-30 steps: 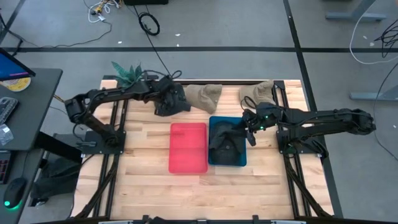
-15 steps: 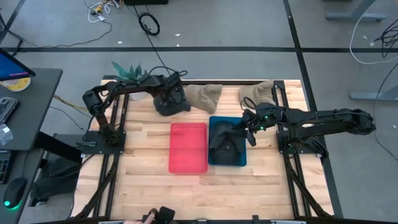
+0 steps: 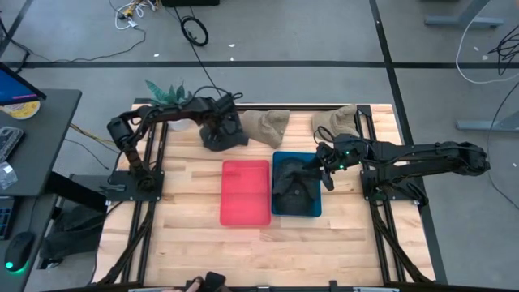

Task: Pick & Place hat
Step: Put the black cap into the blue bin

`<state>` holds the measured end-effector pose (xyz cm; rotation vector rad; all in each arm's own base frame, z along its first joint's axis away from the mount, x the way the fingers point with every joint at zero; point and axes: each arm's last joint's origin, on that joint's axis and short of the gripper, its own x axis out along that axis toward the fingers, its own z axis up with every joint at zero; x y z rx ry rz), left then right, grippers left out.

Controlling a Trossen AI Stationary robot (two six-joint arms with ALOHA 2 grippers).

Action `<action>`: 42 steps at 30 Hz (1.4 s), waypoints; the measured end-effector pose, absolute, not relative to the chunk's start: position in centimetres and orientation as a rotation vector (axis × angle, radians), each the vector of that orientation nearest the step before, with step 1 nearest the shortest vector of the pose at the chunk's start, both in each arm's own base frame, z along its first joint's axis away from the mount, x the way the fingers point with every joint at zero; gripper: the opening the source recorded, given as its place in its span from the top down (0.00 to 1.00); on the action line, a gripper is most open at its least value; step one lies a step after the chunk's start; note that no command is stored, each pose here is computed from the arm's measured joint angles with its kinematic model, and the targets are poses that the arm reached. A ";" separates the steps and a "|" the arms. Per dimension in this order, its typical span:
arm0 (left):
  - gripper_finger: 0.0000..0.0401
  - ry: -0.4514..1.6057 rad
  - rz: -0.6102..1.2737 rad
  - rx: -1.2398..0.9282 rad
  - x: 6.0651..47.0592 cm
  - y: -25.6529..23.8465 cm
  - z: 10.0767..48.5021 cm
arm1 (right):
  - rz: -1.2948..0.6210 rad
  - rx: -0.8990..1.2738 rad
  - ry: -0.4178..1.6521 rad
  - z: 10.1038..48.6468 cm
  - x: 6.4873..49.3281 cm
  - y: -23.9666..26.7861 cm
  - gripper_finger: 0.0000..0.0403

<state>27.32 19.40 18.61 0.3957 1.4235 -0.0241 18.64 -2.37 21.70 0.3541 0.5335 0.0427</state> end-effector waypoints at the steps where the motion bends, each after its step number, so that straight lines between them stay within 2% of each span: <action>1: 0.51 1.417 -0.025 0.375 27.2 19.4 18.6 | 0.041 0.359 0.534 21.7 18.6 -2.4 0.59; 14: 0.81 1.443 0.010 0.335 26.8 19.7 18.6 | 0.040 0.365 0.533 21.7 18.6 -2.4 0.59; 19: 0.97 1.513 0.033 0.370 26.7 19.4 18.5 | 0.040 0.365 0.533 21.7 18.6 -2.4 0.59; 27: 0.99 1.577 0.142 0.451 26.7 18.5 19.9 | -0.018 0.349 0.530 21.7 18.6 -2.5 0.59; 31: 0.99 1.496 0.213 0.479 26.9 17.4 23.0 | -0.041 0.344 0.529 21.6 18.6 -2.6 0.59; 37: 1.00 1.340 0.497 0.562 27.2 14.7 29.1 | -0.134 0.359 0.520 21.6 18.7 -2.8 0.59; 42: 1.00 1.157 0.528 0.548 27.1 10.9 32.8 | -0.106 0.387 0.495 21.8 18.8 -2.6 0.59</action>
